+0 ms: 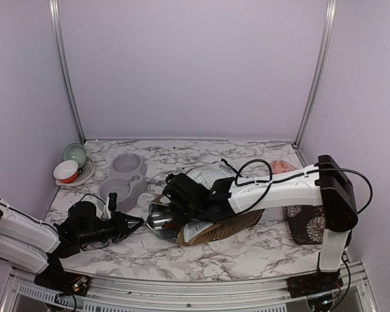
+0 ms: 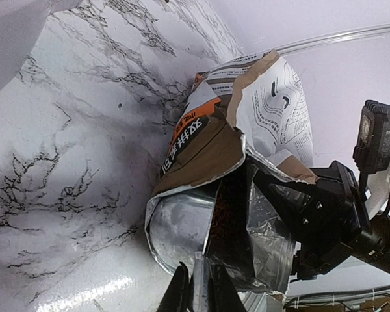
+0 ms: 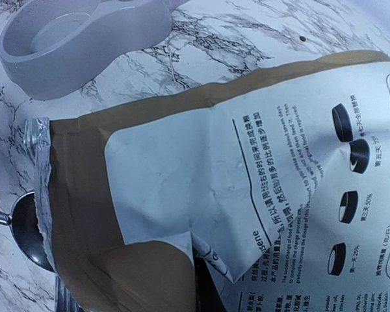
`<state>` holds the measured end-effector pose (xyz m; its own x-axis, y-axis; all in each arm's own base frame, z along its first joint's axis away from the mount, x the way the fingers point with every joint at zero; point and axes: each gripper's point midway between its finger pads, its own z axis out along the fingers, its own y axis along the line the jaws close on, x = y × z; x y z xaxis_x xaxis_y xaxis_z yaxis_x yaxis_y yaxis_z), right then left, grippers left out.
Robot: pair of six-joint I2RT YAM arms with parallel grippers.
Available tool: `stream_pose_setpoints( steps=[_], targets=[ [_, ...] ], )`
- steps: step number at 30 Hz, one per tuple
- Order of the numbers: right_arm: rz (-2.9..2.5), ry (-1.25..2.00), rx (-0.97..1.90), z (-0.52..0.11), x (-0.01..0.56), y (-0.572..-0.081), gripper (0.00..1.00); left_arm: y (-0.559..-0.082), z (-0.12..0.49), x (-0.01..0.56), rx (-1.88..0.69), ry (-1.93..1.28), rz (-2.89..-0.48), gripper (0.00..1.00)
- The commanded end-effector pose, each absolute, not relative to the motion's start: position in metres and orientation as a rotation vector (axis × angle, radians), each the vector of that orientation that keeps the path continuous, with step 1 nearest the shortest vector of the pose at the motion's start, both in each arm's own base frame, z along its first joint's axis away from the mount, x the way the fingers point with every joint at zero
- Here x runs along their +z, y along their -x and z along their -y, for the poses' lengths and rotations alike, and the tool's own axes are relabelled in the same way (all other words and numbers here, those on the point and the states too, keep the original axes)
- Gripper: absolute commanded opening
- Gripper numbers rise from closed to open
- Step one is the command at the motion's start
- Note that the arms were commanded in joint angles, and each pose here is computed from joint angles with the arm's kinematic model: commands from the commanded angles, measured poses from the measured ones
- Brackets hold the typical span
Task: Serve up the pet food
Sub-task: Collect the pet food from the pet food bag.
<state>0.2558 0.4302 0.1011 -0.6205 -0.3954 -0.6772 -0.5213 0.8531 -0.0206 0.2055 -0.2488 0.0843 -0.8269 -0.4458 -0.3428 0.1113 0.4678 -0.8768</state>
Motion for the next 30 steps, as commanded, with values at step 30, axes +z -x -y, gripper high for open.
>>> stream_pose_setpoints(
  steps=[30],
  targets=[
    [-2.195, 0.531, 0.317, -0.397, 0.157, -0.284, 0.0, -0.213, 0.261, 0.125, -1.618, 0.319, -1.989, 0.0]
  ],
)
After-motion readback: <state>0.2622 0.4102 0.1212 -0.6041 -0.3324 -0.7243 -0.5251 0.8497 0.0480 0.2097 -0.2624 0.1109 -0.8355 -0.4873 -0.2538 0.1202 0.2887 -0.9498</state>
